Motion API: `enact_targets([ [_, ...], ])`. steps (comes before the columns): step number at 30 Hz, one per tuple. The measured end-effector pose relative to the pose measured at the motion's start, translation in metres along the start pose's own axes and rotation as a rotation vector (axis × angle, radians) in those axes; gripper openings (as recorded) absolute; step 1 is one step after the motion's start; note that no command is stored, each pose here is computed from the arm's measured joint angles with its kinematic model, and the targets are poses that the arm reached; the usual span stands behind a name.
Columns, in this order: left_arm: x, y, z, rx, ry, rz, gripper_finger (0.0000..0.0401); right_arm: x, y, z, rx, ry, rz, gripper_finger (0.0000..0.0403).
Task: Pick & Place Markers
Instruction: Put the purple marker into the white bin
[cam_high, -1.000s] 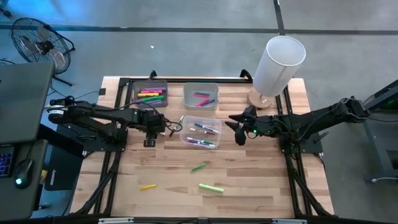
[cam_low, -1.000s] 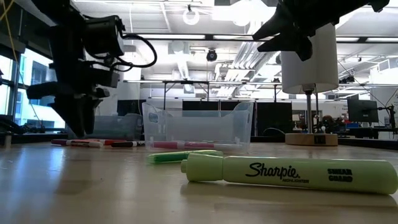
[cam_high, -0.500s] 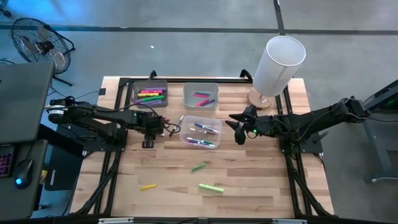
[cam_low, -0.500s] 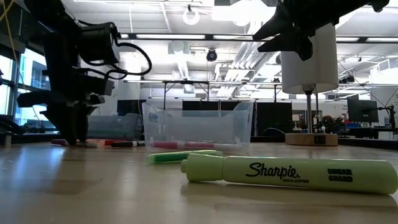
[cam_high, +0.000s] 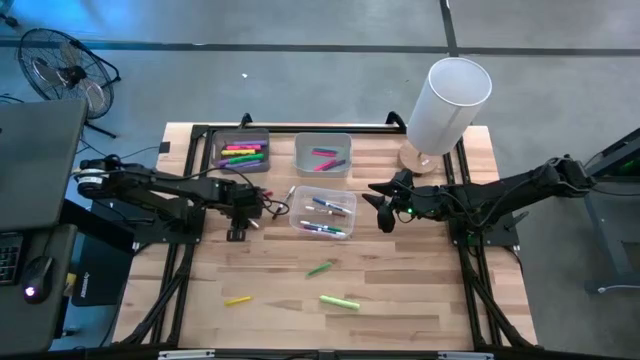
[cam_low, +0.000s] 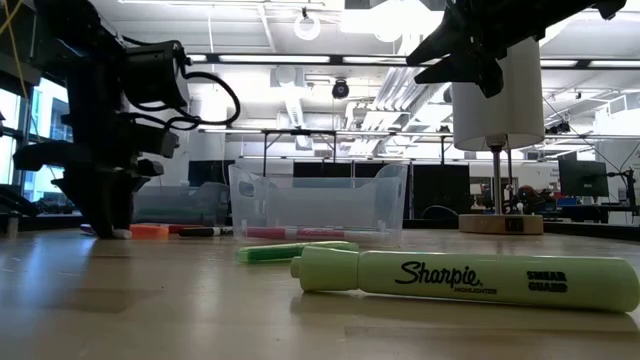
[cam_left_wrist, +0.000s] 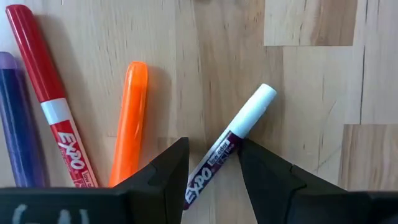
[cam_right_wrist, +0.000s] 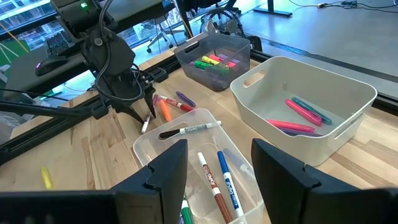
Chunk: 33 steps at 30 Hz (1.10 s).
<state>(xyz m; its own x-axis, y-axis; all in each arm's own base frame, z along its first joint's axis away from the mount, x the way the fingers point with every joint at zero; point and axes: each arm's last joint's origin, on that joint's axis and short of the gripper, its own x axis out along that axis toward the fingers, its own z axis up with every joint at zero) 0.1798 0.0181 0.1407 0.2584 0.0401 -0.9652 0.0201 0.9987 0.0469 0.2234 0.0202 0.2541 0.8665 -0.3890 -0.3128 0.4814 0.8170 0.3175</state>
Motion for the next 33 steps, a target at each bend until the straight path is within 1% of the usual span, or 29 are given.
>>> enact_targets([
  [3, 0.0019, 0.0003, 0.0006, -0.005, 0.013, 0.007, 0.0141, 0.0000, 0.0000, 0.0000, 0.000, 0.000, 0.000, 0.0167],
  [6, 0.0025, 0.0003, 0.0005, -0.007, 0.017, 0.009, 0.0122, 0.0000, 0.0000, 0.0000, 0.000, 0.000, 0.000, 0.0167],
  [8, 0.0054, 0.0000, 0.0008, -0.007, 0.028, -0.004, 0.0097, 0.0000, 0.0000, 0.0000, 0.000, 0.000, 0.000, 0.0167],
  [12, 0.0063, -0.0009, 0.0008, 0.006, 0.034, -0.030, 0.0034, 0.0000, 0.0001, -0.0001, 0.000, 0.002, 0.003, 0.0167],
  [14, 0.0067, -0.0009, 0.0010, 0.005, 0.038, -0.037, 0.0017, 0.0000, 0.0001, -0.0001, 0.000, 0.002, 0.003, 0.0167],
  [16, 0.0075, -0.0010, 0.0009, 0.006, 0.043, -0.038, 0.0018, 0.0000, 0.0002, 0.0000, 0.000, 0.003, 0.005, 0.0167],
  [19, 0.0066, -0.0008, 0.0027, -0.012, 0.036, -0.039, 0.0032, -0.0001, 0.0002, -0.0002, -0.001, 0.005, 0.005, 0.0167],
  [22, 0.0061, -0.0009, 0.0040, -0.095, 0.033, -0.043, 0.0034, -0.0001, 0.0001, -0.0002, -0.002, 0.005, 0.005, 0.0167],
  [26, 0.0060, -0.0045, 0.0050, -0.177, 0.030, -0.046, 0.0018, -0.0001, 0.0001, -0.0002, -0.006, 0.004, 0.003, 0.0167],
  [30, 0.0054, -0.0081, 0.0066, -0.268, 0.020, -0.053, 0.0017, -0.0001, 0.0001, -0.0003, -0.008, 0.005, 0.003, 0.0167],
  [33, 0.0021, -0.0090, 0.0093, -0.323, 0.011, -0.089, 0.0016, -0.0001, 0.0001, -0.0003, -0.010, 0.005, 0.003, 0.0167],
])
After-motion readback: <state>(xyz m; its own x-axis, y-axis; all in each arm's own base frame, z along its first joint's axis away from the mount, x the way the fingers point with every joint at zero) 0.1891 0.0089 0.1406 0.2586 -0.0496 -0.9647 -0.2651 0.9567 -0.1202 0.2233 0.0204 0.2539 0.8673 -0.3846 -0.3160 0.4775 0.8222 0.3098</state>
